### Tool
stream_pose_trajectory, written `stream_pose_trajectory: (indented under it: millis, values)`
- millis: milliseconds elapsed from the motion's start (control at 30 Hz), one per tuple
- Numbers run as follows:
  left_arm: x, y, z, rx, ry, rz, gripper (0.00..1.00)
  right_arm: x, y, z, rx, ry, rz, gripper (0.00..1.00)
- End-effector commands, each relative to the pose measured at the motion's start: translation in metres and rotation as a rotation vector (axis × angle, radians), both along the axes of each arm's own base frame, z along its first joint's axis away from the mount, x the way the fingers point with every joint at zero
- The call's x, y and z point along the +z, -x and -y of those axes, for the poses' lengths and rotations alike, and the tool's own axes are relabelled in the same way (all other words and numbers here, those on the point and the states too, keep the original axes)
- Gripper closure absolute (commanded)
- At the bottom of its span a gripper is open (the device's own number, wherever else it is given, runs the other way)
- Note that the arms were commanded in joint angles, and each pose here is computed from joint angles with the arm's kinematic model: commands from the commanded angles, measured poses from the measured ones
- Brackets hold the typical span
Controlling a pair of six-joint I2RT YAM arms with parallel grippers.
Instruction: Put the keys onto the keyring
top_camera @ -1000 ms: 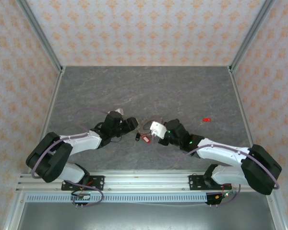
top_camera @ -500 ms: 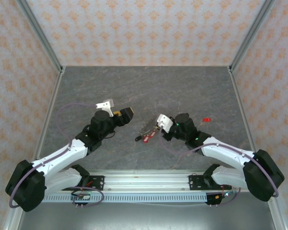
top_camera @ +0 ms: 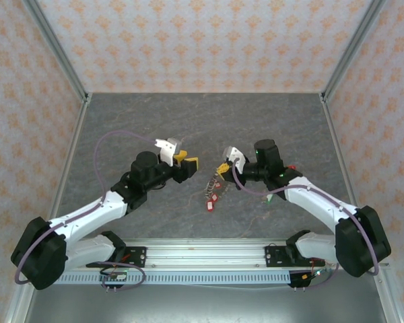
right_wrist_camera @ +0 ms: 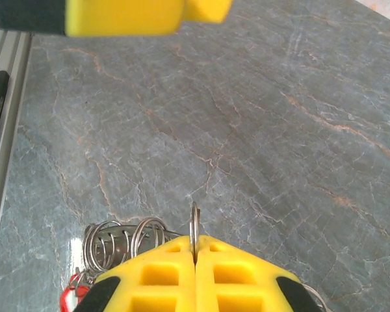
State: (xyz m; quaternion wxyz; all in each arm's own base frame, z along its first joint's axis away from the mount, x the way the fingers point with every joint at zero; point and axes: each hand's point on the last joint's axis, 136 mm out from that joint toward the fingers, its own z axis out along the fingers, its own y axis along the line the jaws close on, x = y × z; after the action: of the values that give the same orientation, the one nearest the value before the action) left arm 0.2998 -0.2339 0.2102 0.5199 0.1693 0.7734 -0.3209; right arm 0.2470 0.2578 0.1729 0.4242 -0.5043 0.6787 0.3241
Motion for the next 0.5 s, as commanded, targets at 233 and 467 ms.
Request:
stream_pose_trajectory:
  millis: [233, 467]
  values:
    - [0.0, 0.019, 0.042, -0.361, -0.188, 0.133, 0.72, 0.01, 0.008, 0.0, 0.143, 0.097, 0.079, 1.0]
    - [-0.008, 0.033, 0.054, -0.498, -0.213, 0.144, 0.71, 0.022, 0.007, -0.009, 0.174, 0.026, 0.103, 1.0]
